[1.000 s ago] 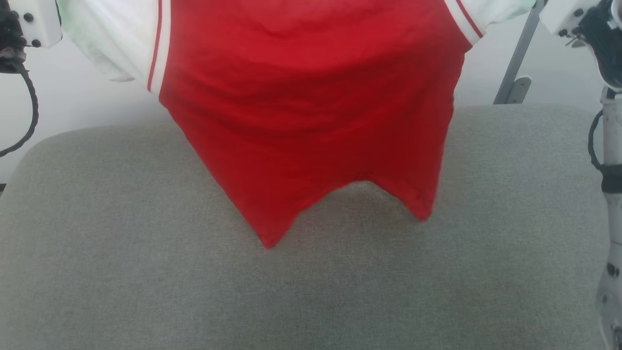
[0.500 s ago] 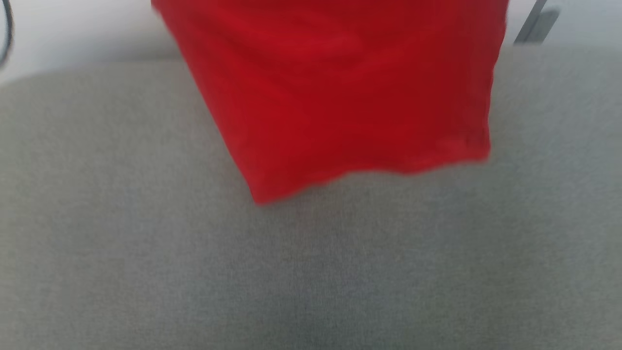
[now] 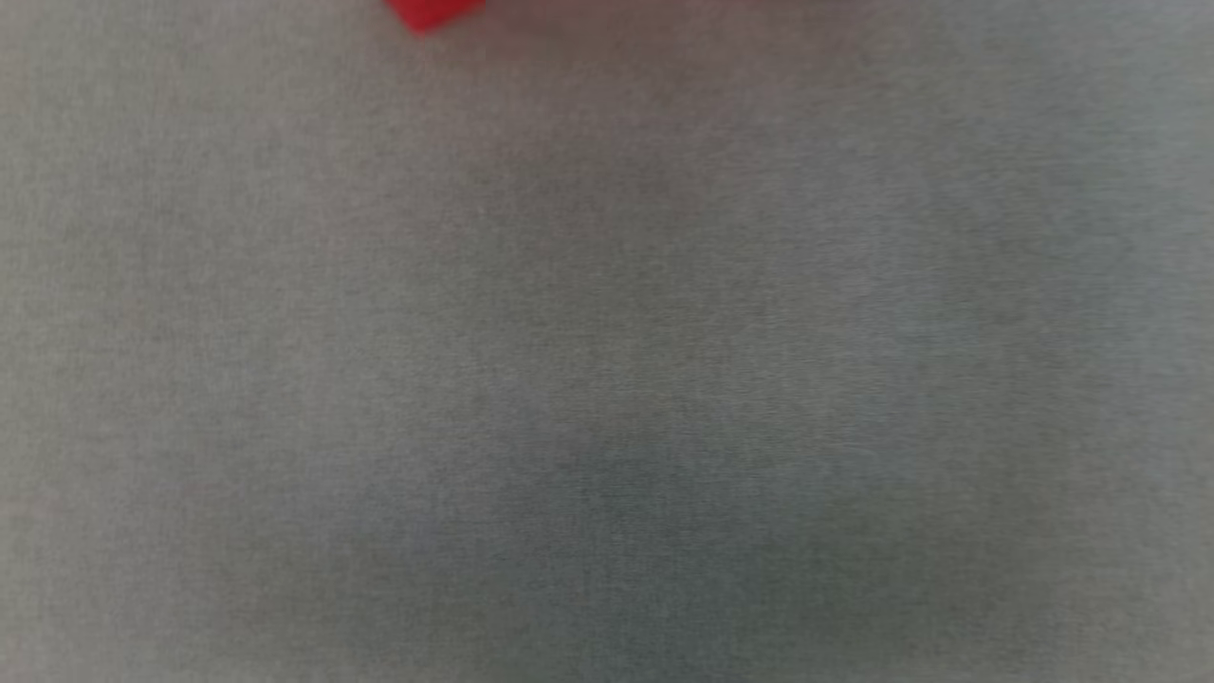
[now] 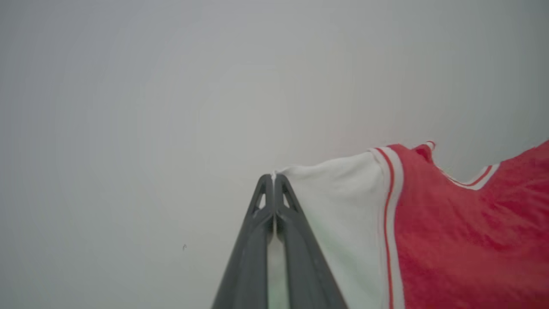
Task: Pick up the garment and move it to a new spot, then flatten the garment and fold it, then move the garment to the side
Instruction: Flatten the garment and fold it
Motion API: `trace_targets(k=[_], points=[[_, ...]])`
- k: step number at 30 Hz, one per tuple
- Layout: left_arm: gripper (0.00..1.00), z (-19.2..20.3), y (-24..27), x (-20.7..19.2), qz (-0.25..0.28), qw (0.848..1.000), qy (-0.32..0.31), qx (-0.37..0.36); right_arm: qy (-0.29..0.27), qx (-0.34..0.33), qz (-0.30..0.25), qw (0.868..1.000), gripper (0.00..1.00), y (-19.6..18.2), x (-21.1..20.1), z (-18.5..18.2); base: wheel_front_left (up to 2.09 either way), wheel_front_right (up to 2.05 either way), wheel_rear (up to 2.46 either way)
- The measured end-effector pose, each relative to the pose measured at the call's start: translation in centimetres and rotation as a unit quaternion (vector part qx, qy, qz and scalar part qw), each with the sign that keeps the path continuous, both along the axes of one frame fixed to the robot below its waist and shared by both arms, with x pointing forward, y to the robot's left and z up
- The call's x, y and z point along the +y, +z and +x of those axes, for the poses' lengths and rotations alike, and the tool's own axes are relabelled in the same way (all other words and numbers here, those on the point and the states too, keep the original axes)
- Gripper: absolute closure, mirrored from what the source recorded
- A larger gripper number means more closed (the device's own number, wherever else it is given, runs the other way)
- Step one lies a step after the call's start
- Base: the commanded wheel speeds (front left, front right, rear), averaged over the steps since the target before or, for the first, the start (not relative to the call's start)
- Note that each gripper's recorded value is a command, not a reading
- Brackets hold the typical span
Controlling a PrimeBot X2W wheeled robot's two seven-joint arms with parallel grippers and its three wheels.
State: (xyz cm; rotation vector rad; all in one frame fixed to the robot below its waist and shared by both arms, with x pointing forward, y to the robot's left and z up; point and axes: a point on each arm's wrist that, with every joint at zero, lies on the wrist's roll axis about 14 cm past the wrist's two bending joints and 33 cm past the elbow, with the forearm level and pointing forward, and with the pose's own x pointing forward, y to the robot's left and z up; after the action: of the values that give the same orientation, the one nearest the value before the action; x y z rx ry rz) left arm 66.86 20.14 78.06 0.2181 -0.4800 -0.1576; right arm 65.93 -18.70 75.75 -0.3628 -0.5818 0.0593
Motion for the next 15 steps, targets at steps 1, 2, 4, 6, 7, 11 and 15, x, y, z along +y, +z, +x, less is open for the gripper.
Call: trace_targets(k=[1,2,4,6,7,11,15], points=[[1.00,0.2,-0.8,0.1,0.003,1.000,0.001,0.007,0.004,0.004,-0.005,1.000,1.00,-0.7,0.5,0.3,0.00,0.00,0.00],[1.00,0.3,-1.5,0.1,0.006,1.000,-0.001,0.014,0.009,0.016,-0.006,1.000,1.00,-1.8,0.9,0.6,0.00,0.00,0.00],[1.00,0.4,-3.0,0.5,0.007,1.000,0.001,0.030,0.018,0.050,0.004,0.999,1.00,-4.7,1.5,1.1,0.00,0.00,0.00],[1.00,0.3,-5.5,0.7,0.014,0.998,0.003,0.064,0.029,0.100,0.041,0.994,1.00,-8.4,1.6,1.2,0.00,0.00,0.00],[1.00,0.1,-6.9,0.8,0.007,0.996,0.003,0.087,0.034,0.119,0.045,0.991,1.00,-9.7,1.9,1.1,0.00,0.00,0.00],[1.00,-1.5,-12.9,-0.4,0.014,0.982,-0.016,0.187,0.061,0.199,0.093,0.974,1.00,-14.8,3.3,-0.3,0.00,0.00,0.00],[1.00,-5.1,-19.1,-0.2,0.015,0.956,-0.034,0.290,0.090,0.276,0.109,0.951,1.00,-19.0,5.1,-3.0,0.00,0.00,0.00]])
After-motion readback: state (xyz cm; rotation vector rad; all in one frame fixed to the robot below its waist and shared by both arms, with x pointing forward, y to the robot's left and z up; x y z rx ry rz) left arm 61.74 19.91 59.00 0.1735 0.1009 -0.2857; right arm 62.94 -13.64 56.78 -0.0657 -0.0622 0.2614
